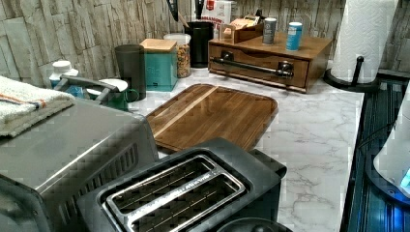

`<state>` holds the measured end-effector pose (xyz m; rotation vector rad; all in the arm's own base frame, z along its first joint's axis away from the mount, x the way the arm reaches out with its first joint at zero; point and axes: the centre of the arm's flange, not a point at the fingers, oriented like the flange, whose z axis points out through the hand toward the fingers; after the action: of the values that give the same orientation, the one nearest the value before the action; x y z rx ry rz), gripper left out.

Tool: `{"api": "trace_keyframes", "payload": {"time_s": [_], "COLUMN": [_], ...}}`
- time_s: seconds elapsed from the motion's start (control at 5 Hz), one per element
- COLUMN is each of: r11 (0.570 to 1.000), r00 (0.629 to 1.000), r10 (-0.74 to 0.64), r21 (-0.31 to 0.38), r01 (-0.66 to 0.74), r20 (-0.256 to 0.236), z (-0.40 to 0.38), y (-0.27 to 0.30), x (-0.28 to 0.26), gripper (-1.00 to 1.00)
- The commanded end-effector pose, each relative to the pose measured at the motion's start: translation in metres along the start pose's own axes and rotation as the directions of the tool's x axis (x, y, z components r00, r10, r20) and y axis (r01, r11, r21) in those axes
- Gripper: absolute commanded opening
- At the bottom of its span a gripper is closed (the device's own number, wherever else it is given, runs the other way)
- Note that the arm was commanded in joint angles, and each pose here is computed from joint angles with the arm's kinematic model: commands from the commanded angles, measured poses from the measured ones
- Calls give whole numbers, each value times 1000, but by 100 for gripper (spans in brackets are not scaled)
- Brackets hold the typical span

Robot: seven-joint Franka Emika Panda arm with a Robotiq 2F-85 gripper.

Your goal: Open the drawer.

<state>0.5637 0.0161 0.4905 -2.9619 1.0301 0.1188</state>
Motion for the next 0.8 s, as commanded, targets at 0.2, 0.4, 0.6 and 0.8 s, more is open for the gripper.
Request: {"api": "trace_keyframes", "payload": {"time_s": [0.2, 0.4, 0.6, 0.8], "r11": [1000, 994, 971, 933], "r00": [1000, 994, 971, 932], "r10": [2, -109, -239, -359], "r21": [3, -26, -26, -29], "r01": [-2, 110, 239, 357], "r20": [16, 29, 28, -50], "z": [5, 14, 21, 31], "y": [0, 6, 35, 71], "x": [-2, -8, -3, 6], "gripper": [100, 100, 100, 100]}}
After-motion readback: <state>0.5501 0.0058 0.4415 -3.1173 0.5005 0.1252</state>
